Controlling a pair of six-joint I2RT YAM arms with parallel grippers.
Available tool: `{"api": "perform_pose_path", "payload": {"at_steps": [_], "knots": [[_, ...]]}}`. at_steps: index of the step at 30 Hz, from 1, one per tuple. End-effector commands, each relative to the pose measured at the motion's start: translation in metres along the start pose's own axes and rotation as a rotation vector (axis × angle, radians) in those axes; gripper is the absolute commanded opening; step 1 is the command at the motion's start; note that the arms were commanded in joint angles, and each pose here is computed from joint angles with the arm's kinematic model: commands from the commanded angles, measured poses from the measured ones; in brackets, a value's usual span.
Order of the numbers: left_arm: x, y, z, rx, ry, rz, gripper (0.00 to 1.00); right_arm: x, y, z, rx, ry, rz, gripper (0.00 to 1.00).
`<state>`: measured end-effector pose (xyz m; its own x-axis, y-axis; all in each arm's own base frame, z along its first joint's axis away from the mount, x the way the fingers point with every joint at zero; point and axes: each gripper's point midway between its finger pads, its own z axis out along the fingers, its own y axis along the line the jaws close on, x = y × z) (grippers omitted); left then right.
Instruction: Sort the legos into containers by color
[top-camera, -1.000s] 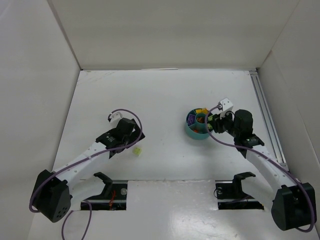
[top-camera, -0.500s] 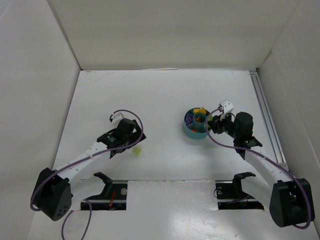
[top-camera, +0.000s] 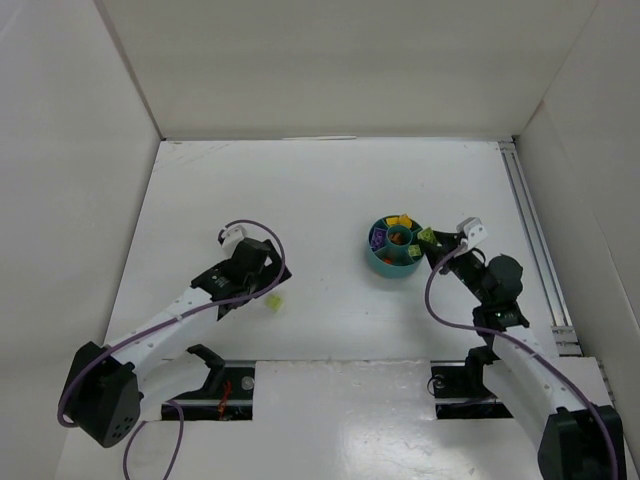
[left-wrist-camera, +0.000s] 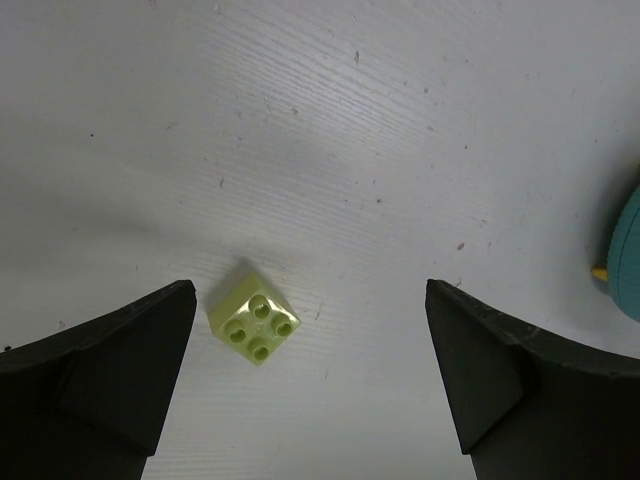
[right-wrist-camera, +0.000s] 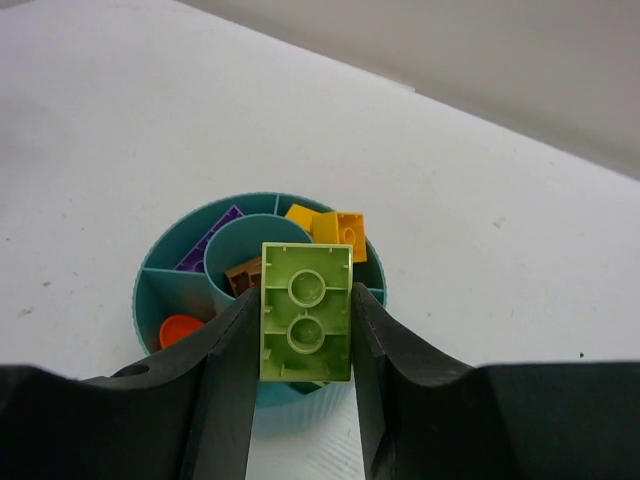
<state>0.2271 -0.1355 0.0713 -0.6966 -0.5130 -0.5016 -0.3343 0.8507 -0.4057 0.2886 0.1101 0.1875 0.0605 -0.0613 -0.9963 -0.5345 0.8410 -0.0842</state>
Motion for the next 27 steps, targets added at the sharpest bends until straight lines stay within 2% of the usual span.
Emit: {"api": "perform_pose_path", "payload": {"at_steps": [1,5,7,14,17,20,22,24,27], "knots": [[-0.004,-0.002,-0.002,0.027,-0.021,0.005,0.98,-0.029,0.006,0.003,-0.047,-0.143,-0.048,0.38],[-0.005,-0.004,-0.002,0.035,-0.026,0.003,0.98,-0.016,0.008,0.010,-0.078,-0.139,-0.029,0.38],[-0.005,-0.004,-0.002,0.035,-0.026,0.012,0.98,-0.023,0.012,0.012,-0.122,-0.185,-0.061,0.38],[-0.008,-0.007,-0.004,0.042,-0.031,0.010,0.96,0.000,0.010,0.020,-0.163,-0.158,-0.020,0.39],[-0.008,-0.007,-0.004,0.042,-0.031,0.020,0.96,0.004,0.013,0.022,-0.189,-0.155,-0.009,0.44],[-0.006,-0.005,-0.002,0.034,-0.026,0.023,0.96,0.010,0.013,0.023,-0.189,-0.136,0.004,0.54],[-0.008,-0.007,-0.003,0.034,-0.026,0.023,0.96,0.012,0.013,0.023,-0.189,-0.129,0.010,0.66],[-0.008,-0.007,-0.003,0.034,-0.026,0.023,0.96,0.015,0.013,0.022,-0.189,-0.116,0.010,0.72],[-0.006,-0.005,-0.002,0.027,-0.021,0.025,0.96,0.015,0.012,0.021,-0.180,-0.100,0.004,0.74]]}}
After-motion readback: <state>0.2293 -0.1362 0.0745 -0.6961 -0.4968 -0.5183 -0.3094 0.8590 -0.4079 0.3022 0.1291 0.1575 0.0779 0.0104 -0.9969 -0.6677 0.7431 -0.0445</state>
